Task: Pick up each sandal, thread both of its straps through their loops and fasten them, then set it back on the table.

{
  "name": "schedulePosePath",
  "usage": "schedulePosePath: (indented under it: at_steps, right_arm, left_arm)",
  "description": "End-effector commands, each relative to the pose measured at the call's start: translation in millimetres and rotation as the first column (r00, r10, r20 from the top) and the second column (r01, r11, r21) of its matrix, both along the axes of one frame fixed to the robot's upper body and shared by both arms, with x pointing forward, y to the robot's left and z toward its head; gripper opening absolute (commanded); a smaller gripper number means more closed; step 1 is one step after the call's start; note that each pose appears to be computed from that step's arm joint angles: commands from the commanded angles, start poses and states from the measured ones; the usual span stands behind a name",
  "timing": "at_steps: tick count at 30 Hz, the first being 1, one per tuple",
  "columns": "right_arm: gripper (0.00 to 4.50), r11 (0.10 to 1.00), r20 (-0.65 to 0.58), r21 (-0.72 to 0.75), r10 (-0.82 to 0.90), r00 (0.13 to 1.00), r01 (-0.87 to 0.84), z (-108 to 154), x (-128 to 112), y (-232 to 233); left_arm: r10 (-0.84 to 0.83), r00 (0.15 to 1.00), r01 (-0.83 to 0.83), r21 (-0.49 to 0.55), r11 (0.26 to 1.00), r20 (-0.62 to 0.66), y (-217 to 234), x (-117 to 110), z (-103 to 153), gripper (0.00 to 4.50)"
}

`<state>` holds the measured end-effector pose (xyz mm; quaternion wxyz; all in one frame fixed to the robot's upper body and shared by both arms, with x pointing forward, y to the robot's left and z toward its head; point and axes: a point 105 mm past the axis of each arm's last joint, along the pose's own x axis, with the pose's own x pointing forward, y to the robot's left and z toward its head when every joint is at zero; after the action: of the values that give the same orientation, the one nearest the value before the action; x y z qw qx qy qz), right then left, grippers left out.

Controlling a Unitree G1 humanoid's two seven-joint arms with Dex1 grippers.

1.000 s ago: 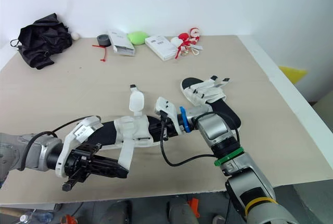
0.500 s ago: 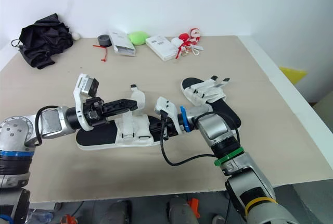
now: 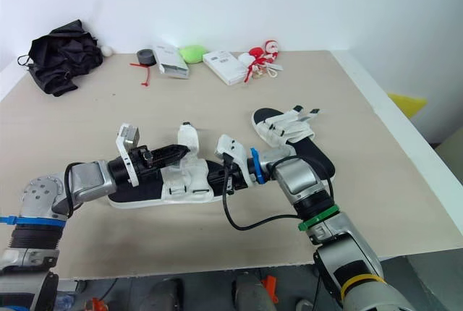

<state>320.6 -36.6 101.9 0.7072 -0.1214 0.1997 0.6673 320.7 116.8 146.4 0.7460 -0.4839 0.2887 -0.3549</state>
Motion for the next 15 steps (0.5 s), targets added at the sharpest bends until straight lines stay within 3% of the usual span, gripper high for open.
schedulePosePath:
  at_steps: [1,2,10,15]
  right_arm:
    - [0.00,0.993,-0.089,-0.112,-0.040,0.995,0.030,-34,-6,-11]
    - [0.00,0.993,-0.089,-0.113,-0.040,0.995,0.030,-34,-6,-11]
    - [0.00,0.993,-0.090,-0.113,-0.039,0.995,0.028,-35,-6,-11]
    - [0.00,0.994,-0.093,-0.109,-0.038,0.995,0.028,-35,-7,-10]
  left_arm:
    - [0.126,0.991,-0.125,0.037,0.991,-0.039,18,15,-9,2.34]
    - [0.142,0.989,-0.141,0.032,0.990,-0.044,21,17,-9,2.68]
    - [0.190,0.981,-0.190,0.006,0.982,-0.047,27,29,-5,2.68]
    - [0.224,0.974,-0.225,-0.080,0.971,-0.024,26,41,12,2.68]
